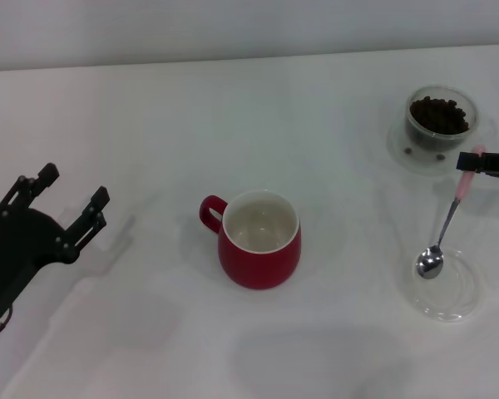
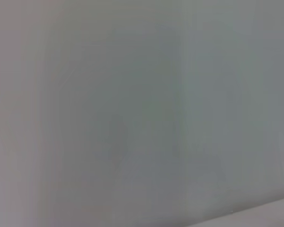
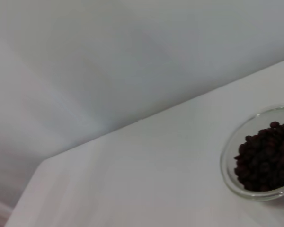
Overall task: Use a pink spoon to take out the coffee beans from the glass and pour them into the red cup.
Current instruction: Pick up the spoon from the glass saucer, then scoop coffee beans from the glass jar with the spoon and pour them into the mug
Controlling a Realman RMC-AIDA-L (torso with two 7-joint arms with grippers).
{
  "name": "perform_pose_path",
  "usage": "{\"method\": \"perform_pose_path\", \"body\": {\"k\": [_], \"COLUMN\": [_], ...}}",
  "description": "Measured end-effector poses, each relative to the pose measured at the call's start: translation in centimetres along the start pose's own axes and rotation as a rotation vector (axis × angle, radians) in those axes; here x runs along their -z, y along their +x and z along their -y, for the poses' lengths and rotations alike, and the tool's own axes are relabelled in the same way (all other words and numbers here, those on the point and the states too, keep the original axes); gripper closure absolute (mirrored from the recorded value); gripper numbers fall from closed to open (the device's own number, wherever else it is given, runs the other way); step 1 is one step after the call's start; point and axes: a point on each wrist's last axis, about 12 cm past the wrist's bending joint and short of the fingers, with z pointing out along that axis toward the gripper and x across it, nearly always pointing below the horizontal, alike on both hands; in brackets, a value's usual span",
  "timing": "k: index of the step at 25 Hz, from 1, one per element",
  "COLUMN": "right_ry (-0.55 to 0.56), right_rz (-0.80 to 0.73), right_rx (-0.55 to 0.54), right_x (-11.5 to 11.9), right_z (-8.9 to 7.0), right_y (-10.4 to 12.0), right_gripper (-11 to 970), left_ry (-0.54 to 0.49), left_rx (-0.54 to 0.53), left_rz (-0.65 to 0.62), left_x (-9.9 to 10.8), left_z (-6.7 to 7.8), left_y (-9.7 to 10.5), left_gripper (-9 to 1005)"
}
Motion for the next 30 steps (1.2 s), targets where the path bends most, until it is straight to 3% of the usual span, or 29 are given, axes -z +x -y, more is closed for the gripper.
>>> {"method": "perform_pose_path", "body": {"k": [19,30], "right_ry": [-0.05,-0.105], "right_rz": [0.045,0.137], "right_rx": [0.02,0.04], "right_x": [0.0,1.0], "right_z": [-0.6,-1.1], "right_y": [-0.3,-1.6], "right_gripper": [809,810], "left_ry": [0.008,-0.006], "left_rx": [-0.009,0.005], "left_rz": [0.034,0.053], "left_x": [-0.7,-0.3], "left_z": [-0.3,0.0], "left_y": [-0.6,-0.6], "left_gripper": [224,223]}}
